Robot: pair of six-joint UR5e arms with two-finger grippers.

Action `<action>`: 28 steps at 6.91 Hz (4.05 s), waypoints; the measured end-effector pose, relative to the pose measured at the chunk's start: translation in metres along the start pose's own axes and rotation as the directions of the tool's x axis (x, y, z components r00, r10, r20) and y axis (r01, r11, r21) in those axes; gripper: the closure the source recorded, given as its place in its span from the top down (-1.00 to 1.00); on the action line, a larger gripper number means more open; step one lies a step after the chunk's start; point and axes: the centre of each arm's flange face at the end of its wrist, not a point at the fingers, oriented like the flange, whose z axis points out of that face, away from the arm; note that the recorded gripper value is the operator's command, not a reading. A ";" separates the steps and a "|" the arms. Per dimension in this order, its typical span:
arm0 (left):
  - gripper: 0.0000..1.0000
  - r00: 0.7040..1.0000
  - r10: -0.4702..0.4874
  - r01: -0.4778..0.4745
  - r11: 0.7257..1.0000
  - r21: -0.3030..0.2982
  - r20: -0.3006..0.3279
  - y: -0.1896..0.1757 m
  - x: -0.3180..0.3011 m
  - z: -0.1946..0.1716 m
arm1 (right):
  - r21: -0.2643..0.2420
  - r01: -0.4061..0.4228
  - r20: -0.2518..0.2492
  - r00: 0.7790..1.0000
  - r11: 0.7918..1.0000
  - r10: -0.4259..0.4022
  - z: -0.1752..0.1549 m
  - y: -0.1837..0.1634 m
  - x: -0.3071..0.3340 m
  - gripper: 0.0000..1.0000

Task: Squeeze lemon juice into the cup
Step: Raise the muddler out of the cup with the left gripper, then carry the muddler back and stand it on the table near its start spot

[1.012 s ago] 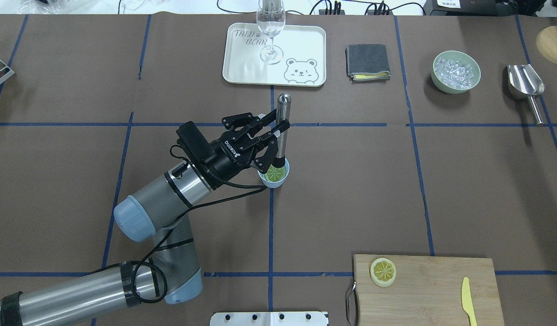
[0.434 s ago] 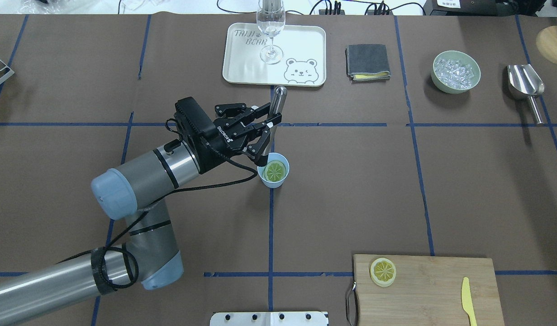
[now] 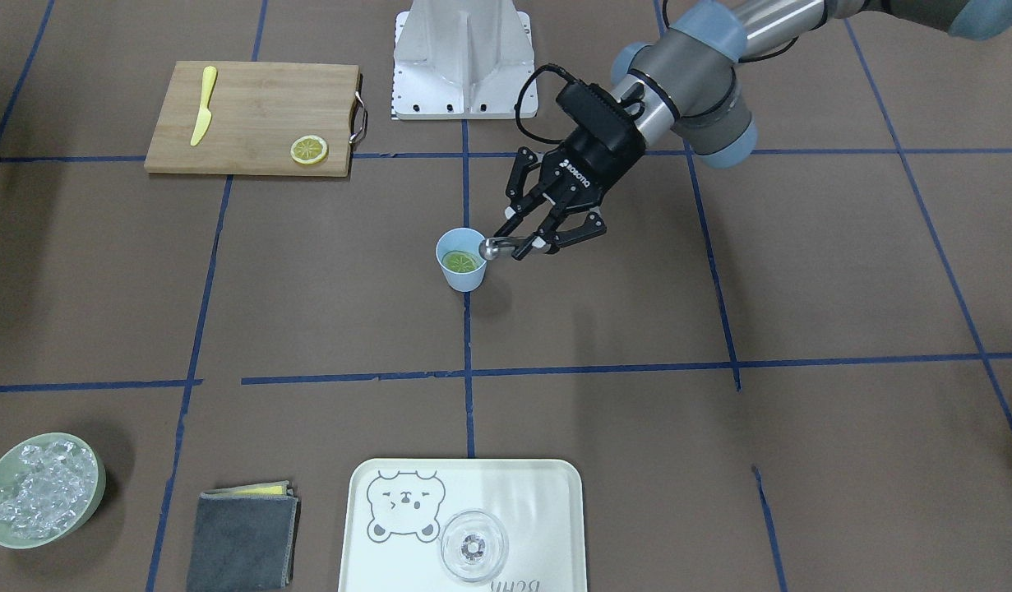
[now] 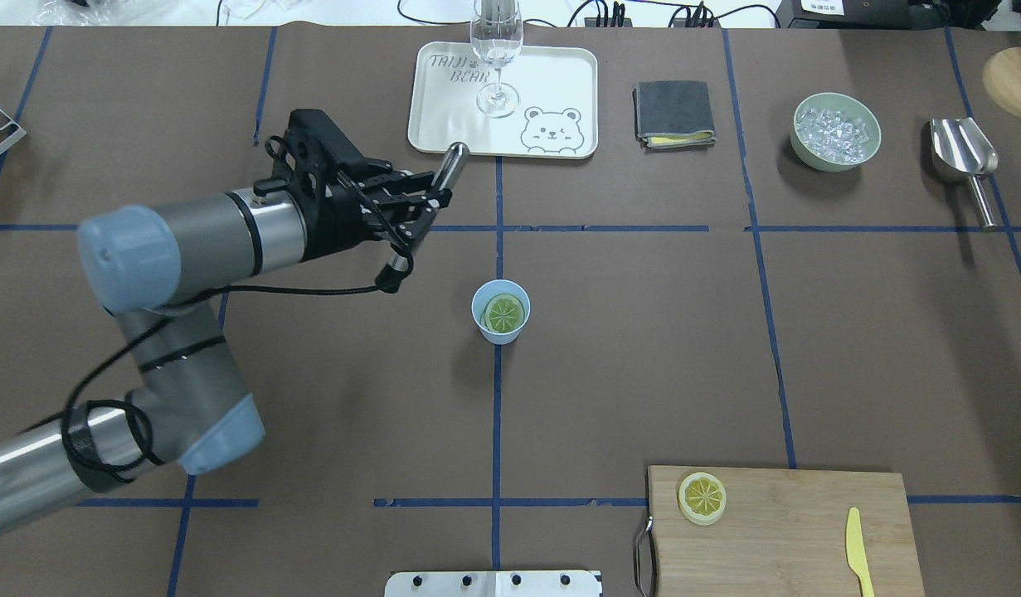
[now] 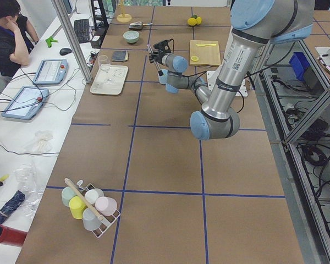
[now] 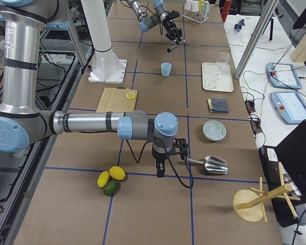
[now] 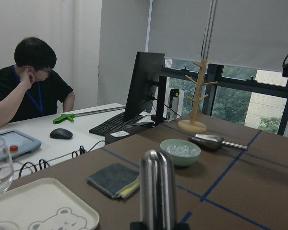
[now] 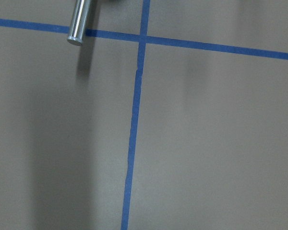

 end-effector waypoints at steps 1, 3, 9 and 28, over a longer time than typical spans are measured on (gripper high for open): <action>-1.00 0.999 -0.024 0.030 0.987 -0.159 0.034 -0.004 -0.037 -0.018 | 0.000 0.000 0.007 1.000 1.000 0.000 0.000 0.001 0.000 1.00; -1.00 0.981 -0.105 0.162 0.908 -0.387 0.164 0.017 -0.108 -0.048 | 0.000 0.000 0.010 1.000 1.000 0.000 0.000 0.002 -0.001 1.00; -1.00 0.680 -0.351 0.700 0.572 -0.427 0.644 0.121 -0.198 -0.068 | -0.001 0.002 0.009 1.000 1.000 -0.002 0.001 0.002 0.000 1.00; 1.00 0.725 -0.263 0.630 0.627 -0.459 0.636 0.176 -0.170 -0.060 | 0.005 0.005 0.006 1.000 1.000 -0.005 -0.002 0.000 -0.002 1.00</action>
